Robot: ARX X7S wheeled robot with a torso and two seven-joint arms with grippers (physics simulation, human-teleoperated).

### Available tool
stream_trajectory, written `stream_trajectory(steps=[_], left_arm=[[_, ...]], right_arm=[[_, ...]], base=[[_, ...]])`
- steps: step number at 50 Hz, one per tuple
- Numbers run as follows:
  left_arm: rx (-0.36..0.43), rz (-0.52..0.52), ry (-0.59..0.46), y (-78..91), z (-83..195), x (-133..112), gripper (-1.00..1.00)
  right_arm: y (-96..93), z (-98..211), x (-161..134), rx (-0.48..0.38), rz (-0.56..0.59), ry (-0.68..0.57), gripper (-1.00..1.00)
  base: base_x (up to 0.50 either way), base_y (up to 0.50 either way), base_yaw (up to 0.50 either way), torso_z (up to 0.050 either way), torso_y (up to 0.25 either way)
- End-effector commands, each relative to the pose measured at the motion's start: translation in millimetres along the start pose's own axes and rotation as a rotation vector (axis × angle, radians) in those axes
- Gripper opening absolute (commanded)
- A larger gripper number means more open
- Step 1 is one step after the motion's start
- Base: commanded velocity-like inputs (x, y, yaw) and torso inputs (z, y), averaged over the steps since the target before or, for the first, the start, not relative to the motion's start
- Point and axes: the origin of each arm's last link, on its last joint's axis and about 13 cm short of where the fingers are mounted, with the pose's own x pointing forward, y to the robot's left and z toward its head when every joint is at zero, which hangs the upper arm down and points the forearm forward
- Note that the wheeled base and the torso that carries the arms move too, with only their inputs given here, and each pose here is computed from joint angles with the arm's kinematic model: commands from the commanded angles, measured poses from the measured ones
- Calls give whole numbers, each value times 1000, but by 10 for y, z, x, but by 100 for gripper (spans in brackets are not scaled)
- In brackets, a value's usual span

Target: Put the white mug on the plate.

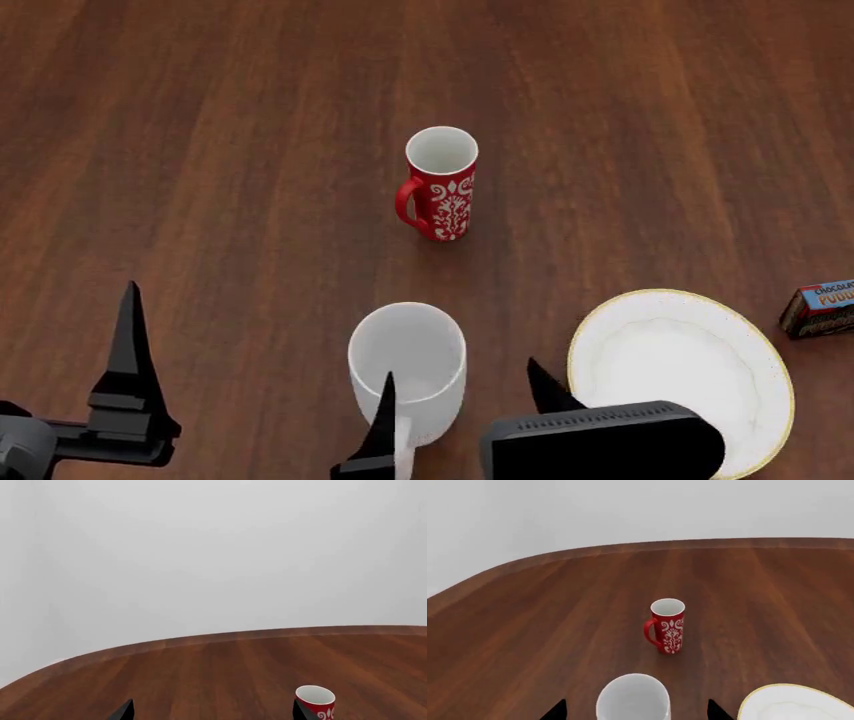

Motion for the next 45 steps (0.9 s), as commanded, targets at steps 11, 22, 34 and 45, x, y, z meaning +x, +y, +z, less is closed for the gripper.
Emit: stream_trajectory(steps=[11, 22, 34, 45], left_arm=[[0, 1, 1, 8, -4, -11, 100], [-5, -2, 4, 12, -20, -5, 100], [-2, 0, 7, 27, -39, -14, 100], [-3, -3, 6, 27, -45, -17, 100]], right_arm=[[33, -131, 58, 29, 29, 79, 100], [43, -204, 96, 53, 46, 122, 100], [44, -315, 133, 79, 46, 169, 100], [43, -382, 156, 85, 44, 193, 100]], base=[[0, 0, 0, 0, 0], [0, 0, 0, 0, 0], [0, 0, 0, 0, 0], [0, 0, 0, 0, 0]])
